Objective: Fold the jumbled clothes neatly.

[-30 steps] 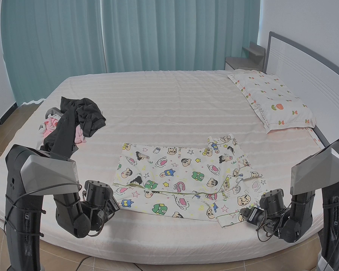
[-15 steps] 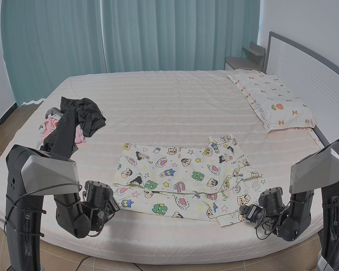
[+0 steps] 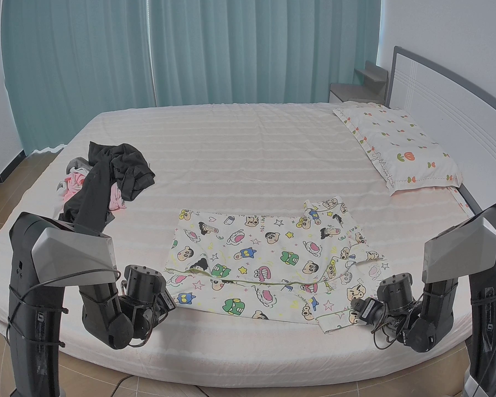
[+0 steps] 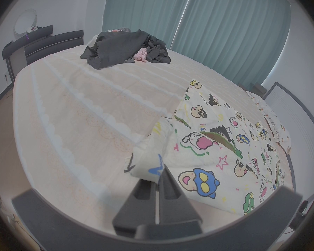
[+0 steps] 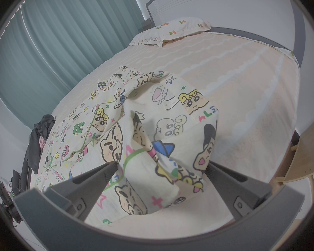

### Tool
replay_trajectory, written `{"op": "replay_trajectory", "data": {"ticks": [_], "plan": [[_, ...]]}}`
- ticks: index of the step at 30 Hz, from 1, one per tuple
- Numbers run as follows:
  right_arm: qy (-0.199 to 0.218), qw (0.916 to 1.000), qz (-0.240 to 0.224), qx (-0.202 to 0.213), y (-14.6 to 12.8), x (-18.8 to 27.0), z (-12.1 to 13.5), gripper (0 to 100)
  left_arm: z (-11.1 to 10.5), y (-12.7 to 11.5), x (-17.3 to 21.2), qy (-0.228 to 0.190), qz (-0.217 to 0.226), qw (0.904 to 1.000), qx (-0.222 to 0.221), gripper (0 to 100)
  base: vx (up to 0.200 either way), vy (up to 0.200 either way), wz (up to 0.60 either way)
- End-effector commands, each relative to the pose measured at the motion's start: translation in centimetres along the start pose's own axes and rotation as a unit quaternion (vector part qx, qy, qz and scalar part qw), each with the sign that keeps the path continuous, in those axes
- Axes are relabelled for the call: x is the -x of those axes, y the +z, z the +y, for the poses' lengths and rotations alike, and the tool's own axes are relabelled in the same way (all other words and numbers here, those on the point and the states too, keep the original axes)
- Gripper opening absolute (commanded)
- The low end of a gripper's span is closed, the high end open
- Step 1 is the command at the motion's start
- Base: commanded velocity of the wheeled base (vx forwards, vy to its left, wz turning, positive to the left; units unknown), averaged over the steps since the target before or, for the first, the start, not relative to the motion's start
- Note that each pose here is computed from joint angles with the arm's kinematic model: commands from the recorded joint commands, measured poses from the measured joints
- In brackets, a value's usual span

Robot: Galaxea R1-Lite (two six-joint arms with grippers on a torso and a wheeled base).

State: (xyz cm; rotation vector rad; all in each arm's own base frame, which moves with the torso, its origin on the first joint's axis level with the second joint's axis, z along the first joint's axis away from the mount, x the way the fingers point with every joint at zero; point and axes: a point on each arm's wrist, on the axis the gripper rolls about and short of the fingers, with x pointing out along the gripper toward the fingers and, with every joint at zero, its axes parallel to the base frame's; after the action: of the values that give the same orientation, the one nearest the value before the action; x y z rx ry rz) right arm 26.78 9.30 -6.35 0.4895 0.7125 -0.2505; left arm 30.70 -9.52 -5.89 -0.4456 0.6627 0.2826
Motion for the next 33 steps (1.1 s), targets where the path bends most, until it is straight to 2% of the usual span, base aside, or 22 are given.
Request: {"op": "replay_trajectory", "data": {"ticks": [1,2,3,13,19,26,33], "plan": [[-0.002,1.0,-0.003,0.0,-0.1,-0.3,0.1,100,0.0,0.0,0.0,0.0,-0.001,1.0,0.0,0,0.0,0.0,0.0],[-0.002,1.0,-0.002,0.001,-0.1,-0.3,0.1,100,-0.1,0.0,0.0,-0.001,0.0,1.0,0.0,0,0.0,0.0,0.0],[-0.002,1.0,-0.002,0.001,-0.1,-0.3,0.1,0,-0.1,0.0,0.0,-0.001,0.0,1.0,0.0,0,0.0,0.0,0.0],[0.0,1.0,-0.003,-0.002,0.0,-0.2,0.1,0,-0.2,-0.2,0.1,-0.003,0.001,1.0,-0.005,0,0.0,0.0,0.0],[0.008,0.9999,-0.012,-0.007,0.7,0.6,0.3,0,0.4,-0.5,0.5,0.006,0.011,0.9994,-0.033,0,0.0,0.0,0.0],[0.008,0.9995,-0.019,-0.022,2.1,1.8,-0.5,0,0.5,-0.3,1.7,0.005,0.013,0.9988,-0.047,0,0.0,0.0,0.0],[0.019,0.9995,0.002,-0.024,2.3,3.1,-1.2,0,1.0,-0.9,3.2,0.007,0.027,0.9972,-0.07,0,0.0,0.0,0.0]]}}
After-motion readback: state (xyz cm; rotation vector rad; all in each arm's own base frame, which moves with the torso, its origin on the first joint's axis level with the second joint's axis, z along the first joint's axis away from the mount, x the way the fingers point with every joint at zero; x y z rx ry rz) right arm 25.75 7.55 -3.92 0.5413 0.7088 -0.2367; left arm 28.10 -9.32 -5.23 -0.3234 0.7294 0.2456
